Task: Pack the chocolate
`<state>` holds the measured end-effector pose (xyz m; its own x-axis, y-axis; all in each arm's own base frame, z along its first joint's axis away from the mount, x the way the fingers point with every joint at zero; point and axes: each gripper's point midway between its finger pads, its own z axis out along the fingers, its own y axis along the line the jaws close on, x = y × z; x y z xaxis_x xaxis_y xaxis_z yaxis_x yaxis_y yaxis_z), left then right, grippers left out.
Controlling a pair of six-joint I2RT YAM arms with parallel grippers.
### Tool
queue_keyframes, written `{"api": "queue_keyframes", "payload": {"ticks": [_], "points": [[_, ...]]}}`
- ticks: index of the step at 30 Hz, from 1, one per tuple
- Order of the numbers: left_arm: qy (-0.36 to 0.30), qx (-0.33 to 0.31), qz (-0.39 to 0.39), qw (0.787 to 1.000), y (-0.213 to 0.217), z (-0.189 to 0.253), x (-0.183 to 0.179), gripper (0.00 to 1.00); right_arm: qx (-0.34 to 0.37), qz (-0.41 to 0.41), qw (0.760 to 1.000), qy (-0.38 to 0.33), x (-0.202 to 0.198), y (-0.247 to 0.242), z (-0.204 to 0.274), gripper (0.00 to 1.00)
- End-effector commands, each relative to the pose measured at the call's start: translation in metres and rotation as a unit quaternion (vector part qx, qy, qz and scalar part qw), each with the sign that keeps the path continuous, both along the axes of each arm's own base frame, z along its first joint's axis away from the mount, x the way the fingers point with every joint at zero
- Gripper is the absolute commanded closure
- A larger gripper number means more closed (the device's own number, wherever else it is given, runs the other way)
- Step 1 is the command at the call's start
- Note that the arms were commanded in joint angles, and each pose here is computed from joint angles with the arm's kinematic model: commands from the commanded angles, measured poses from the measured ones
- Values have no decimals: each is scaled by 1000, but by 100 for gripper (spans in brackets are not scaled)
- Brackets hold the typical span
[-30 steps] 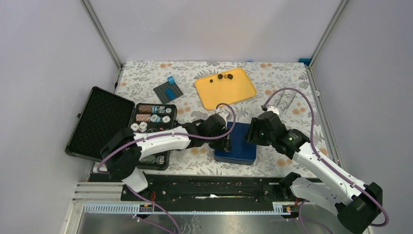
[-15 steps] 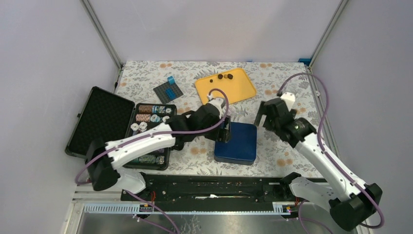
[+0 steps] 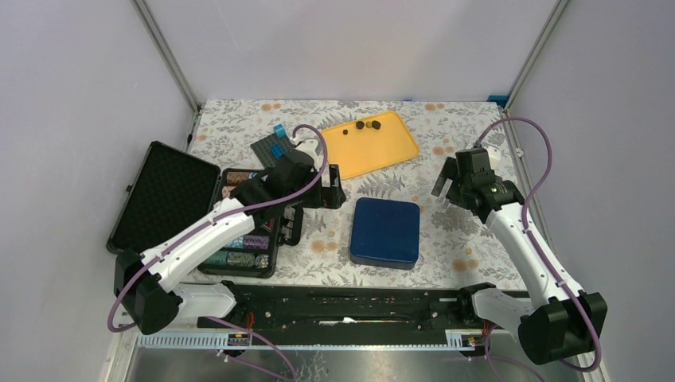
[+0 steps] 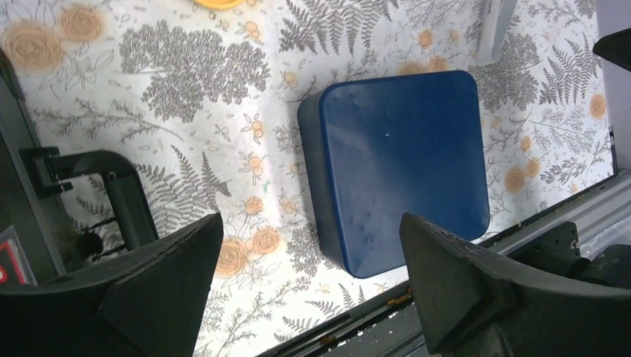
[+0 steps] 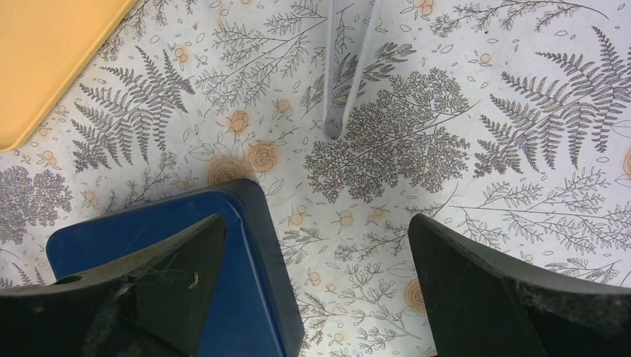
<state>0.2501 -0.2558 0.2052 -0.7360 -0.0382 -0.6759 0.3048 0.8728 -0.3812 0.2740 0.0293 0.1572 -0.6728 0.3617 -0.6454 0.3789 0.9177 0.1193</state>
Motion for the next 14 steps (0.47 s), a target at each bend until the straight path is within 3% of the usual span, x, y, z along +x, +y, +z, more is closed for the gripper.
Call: {"api": "queue_keyframes", "payload": {"ticks": [1,14], "points": [[-10,-34,-3,999,1,14,0,3,5,6,999,-33,10,2,20,0],[-18,-69,26,997,16,40,25,1,-9,-7,996,-86,7,-9,45,0]]}}
